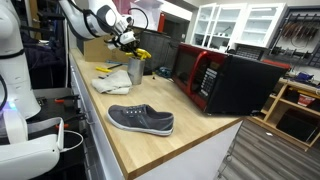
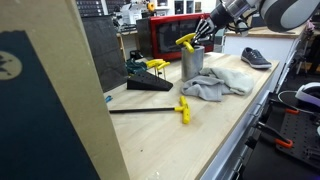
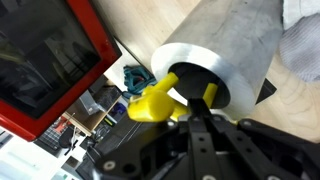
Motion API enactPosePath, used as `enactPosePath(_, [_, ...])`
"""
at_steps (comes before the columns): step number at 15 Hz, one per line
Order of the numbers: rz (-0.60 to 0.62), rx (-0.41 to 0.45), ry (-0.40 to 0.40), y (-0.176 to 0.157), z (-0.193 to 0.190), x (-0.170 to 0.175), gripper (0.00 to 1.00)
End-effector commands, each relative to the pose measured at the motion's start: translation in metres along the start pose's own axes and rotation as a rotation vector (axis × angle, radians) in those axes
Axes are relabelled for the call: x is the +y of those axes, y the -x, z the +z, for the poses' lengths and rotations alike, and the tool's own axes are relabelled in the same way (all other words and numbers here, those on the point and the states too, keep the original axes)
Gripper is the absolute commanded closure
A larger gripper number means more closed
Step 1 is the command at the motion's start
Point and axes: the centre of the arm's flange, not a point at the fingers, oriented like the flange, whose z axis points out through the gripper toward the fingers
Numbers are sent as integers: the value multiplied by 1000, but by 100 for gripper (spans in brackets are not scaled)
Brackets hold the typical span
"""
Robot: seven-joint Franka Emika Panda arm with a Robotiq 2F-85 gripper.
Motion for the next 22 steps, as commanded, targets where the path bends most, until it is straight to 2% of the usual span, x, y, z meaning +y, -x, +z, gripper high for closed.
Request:
enactPosePath(1, [40, 87, 65, 8, -16, -6, 100])
enactPosePath(5, [86, 135, 98, -7, -36, 10, 100])
enactPosePath(7, [139, 117, 91, -14, -39, 19, 100])
enactPosePath(13, [359, 47, 64, -24, -42, 43, 100])
enactPosePath(18, [532, -6, 41, -47, -53, 74, 100])
enactPosePath(22, [639, -111, -60, -71, -63, 105, 100])
